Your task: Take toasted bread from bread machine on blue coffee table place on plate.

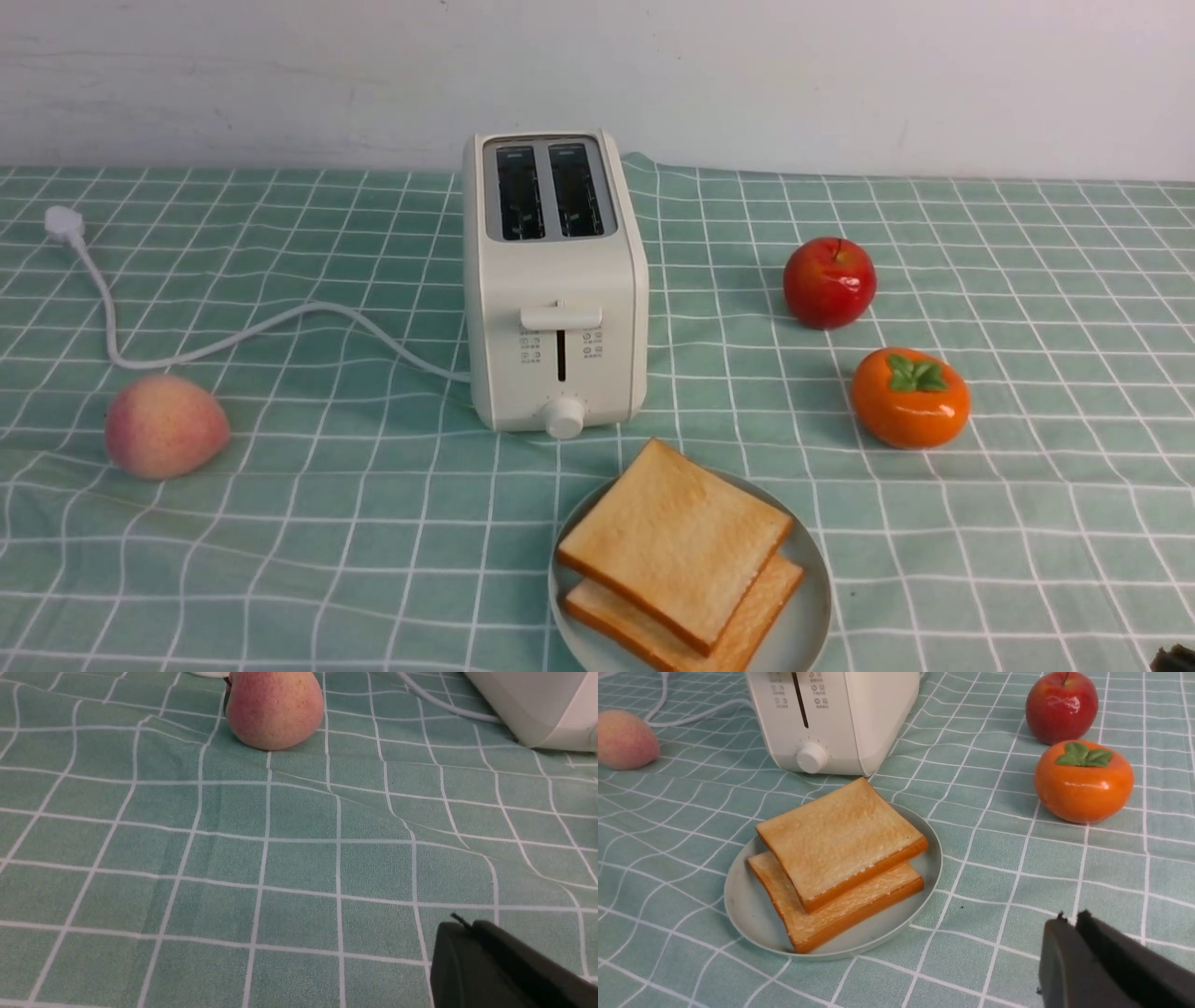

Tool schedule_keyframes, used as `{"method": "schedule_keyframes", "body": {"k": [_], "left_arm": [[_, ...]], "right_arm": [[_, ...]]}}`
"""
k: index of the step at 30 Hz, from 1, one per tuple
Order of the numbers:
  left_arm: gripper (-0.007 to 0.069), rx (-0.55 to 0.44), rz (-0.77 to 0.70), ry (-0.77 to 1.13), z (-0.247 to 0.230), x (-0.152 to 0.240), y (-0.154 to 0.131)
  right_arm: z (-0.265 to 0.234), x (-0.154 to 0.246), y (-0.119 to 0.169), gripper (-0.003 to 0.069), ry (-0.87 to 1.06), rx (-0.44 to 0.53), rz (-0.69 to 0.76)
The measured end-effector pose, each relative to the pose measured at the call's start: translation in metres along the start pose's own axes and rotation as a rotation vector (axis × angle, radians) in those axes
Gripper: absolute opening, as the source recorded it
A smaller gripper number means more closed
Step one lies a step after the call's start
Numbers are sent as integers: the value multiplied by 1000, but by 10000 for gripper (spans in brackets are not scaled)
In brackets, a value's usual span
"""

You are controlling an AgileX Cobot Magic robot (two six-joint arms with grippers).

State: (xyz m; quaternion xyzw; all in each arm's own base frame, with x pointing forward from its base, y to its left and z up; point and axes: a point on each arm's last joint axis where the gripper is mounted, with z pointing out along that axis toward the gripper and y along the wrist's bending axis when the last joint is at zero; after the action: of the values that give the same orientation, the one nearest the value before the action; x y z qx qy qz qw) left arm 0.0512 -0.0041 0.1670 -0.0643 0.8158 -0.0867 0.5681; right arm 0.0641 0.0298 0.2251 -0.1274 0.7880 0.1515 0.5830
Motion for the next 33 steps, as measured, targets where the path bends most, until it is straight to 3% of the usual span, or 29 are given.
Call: {"method": "schedule_keyframes", "body": {"k": [22, 33], "left_arm": [[15, 0, 0, 0, 0, 0, 0], [15, 0, 0, 0, 0, 0, 0]], "right_arm": [[0, 0, 0, 50, 3, 5, 2], [-18, -4, -11, 63, -156, 223, 38]]}}
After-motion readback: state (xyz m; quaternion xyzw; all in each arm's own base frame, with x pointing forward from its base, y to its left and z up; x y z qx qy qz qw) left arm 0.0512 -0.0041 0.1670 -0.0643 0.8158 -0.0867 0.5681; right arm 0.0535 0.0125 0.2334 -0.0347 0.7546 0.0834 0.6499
